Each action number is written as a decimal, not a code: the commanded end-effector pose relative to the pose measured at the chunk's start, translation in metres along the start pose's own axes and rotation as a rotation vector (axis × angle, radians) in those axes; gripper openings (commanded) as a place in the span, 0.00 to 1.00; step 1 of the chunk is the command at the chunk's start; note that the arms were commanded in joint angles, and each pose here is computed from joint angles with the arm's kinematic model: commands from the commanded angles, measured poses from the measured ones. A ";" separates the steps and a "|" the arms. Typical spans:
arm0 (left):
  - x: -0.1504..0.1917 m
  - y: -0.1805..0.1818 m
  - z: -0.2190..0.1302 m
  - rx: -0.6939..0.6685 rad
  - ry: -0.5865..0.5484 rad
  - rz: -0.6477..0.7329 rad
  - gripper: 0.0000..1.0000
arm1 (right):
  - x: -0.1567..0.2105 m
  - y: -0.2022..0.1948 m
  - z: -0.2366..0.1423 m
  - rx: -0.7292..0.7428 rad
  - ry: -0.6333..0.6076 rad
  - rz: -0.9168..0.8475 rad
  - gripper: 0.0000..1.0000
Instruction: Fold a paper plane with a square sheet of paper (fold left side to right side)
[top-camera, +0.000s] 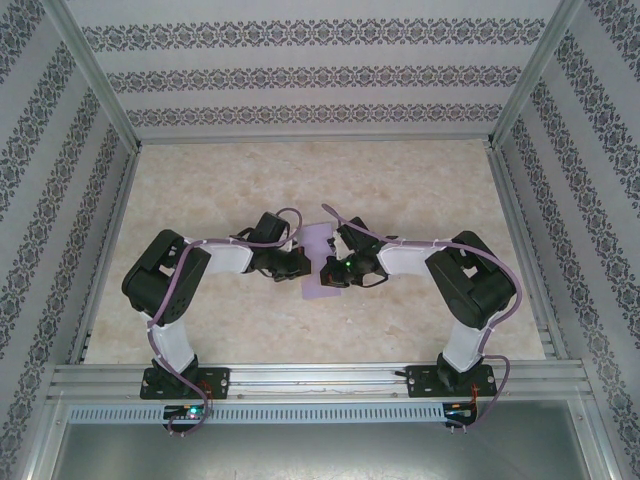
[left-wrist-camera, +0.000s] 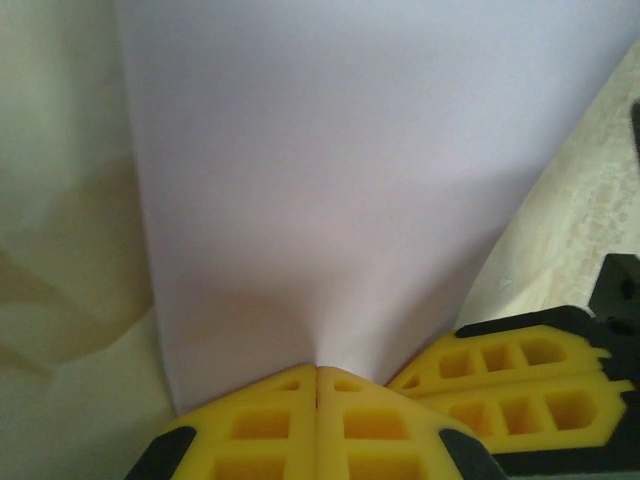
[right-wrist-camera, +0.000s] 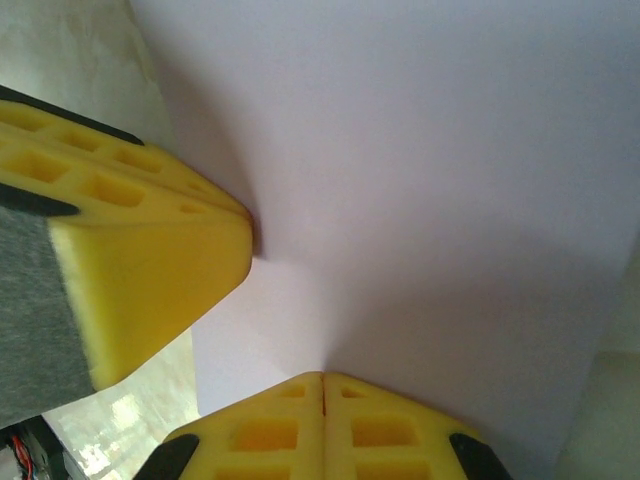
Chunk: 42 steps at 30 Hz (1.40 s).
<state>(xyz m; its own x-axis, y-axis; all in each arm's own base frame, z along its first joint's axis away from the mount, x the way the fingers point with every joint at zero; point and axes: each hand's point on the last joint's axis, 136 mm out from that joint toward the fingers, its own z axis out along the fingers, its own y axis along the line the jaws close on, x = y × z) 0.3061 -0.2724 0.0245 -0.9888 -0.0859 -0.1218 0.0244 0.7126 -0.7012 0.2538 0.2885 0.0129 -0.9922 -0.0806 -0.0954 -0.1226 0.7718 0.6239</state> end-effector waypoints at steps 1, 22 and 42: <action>-0.015 -0.013 0.000 0.011 -0.019 0.051 0.00 | 0.029 -0.051 0.016 0.182 0.083 0.045 0.00; -0.038 0.014 0.003 -0.078 -0.058 0.072 0.00 | 0.032 -0.070 0.016 0.249 0.096 0.047 0.00; -0.060 0.051 0.001 -0.153 -0.153 0.050 0.00 | 0.036 -0.083 0.014 0.287 0.111 0.052 0.00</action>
<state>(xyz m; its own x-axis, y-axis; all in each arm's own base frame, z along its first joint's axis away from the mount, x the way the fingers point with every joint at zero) 0.3485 -0.2601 0.0196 -0.9706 -0.0891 -0.2237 0.0824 0.7502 -0.6561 0.2586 0.2884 0.0110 -0.9848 -0.1200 -0.1256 -0.1722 0.7706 0.6137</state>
